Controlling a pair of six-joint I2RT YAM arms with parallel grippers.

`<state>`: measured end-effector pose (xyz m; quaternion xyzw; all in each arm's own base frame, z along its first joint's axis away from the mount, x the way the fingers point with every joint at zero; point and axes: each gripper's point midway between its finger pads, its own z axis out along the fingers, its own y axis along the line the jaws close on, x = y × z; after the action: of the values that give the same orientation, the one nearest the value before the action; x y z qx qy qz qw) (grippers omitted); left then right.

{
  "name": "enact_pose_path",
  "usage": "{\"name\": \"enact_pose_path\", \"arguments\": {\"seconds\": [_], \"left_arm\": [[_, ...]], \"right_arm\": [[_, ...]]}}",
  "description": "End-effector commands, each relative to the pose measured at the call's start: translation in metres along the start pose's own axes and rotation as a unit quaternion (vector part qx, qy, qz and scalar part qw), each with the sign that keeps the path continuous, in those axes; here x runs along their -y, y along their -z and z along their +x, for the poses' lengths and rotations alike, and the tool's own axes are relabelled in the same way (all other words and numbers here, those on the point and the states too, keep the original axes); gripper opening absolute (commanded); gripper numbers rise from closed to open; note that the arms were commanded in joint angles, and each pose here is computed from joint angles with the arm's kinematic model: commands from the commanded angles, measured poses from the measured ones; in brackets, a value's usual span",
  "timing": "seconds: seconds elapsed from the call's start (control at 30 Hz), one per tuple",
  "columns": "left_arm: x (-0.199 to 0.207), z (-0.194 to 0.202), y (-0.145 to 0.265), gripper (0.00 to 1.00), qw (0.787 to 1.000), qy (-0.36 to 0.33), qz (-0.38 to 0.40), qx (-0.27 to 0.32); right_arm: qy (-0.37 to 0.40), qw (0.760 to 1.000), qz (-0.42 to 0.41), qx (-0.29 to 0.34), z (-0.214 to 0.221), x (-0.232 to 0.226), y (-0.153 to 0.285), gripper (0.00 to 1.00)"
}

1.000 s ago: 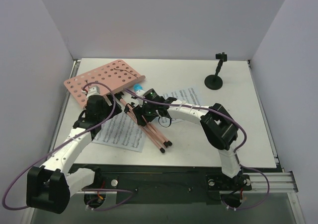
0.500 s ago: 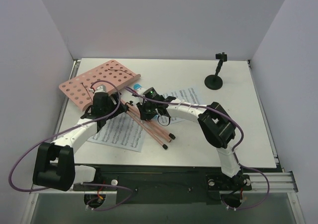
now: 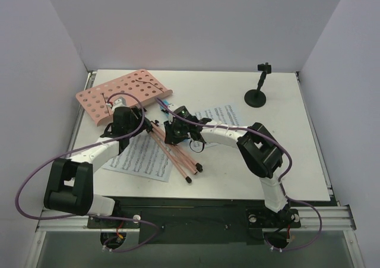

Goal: Set up the instrument practice props

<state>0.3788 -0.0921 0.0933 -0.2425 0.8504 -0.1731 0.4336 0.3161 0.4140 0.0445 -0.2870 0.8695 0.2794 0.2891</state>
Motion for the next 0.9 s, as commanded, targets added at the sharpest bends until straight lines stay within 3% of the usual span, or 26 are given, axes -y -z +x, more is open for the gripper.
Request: {"name": "enact_pose_path", "arguments": {"seconds": [0.0, 0.33, 0.87], "left_arm": [[0.024, -0.044, -0.005, 0.71, 0.997, 0.022, 0.018, 0.068], [0.021, -0.029, -0.02, 0.71, 0.997, 0.049, 0.027, 0.047], [0.012, -0.019, -0.037, 0.71, 0.994, 0.099, 0.042, 0.03]], "right_arm": [[-0.079, 0.992, -0.067, 0.067, -0.047, -0.037, 0.03, 0.0], [-0.145, 0.976, -0.123, 0.107, -0.075, -0.064, 0.055, 0.0], [-0.125, 0.97, -0.149, 0.145, -0.101, -0.085, 0.1, 0.0]]}}
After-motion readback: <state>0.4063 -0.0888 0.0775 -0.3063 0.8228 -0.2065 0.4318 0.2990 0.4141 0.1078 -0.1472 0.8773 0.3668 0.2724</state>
